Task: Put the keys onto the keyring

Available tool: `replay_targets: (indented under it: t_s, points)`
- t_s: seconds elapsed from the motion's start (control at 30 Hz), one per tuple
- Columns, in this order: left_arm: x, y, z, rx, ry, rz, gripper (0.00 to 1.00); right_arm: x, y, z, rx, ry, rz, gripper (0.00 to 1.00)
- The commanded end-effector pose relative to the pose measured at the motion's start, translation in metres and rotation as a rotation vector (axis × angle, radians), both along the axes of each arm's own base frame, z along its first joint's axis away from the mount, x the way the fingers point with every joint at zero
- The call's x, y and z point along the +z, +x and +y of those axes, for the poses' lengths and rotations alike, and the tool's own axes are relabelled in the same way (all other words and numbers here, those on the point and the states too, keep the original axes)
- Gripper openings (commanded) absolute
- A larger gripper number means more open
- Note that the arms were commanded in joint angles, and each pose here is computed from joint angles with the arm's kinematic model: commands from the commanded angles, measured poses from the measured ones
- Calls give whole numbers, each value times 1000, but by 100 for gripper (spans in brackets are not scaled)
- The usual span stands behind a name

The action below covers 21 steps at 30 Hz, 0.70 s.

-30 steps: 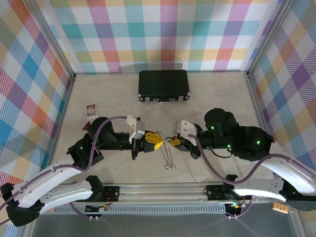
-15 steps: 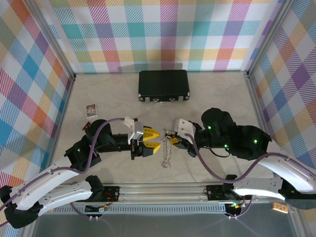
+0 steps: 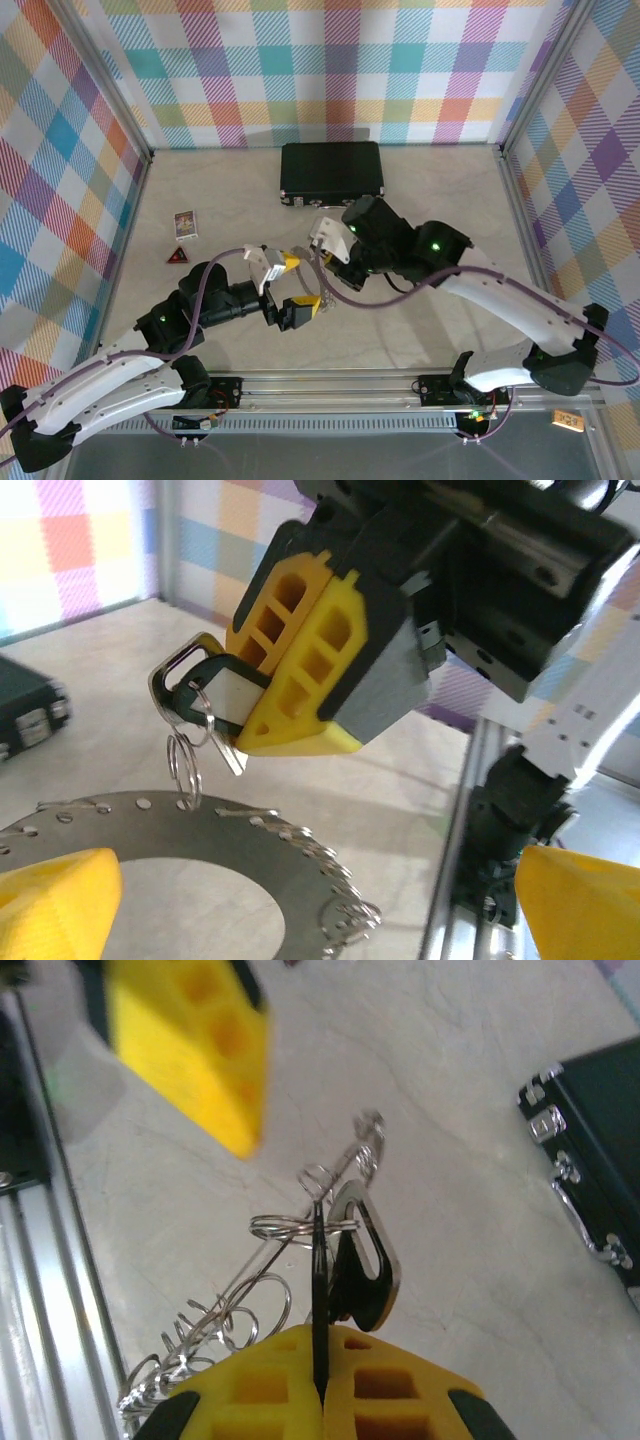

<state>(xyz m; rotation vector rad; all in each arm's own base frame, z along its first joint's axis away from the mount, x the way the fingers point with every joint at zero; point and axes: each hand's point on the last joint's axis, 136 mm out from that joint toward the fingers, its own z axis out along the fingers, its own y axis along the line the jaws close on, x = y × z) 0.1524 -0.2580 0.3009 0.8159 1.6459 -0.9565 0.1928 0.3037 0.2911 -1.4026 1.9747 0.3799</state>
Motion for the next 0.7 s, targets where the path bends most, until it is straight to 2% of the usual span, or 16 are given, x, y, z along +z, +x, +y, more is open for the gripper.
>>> replay_targets:
  t_s: [0.0, 0.33, 0.67]
  points:
    - [-12, 18, 16, 143, 37, 20, 100, 10, 21, 10, -55, 85, 53, 0]
    - [-28, 32, 32, 272, 36, 37, 100, -35, 91, 29, -168, 120, 222, 0]
    - [-39, 38, 42, 335, 75, 49, 100, -73, 130, 54, -203, 109, 304, 0]
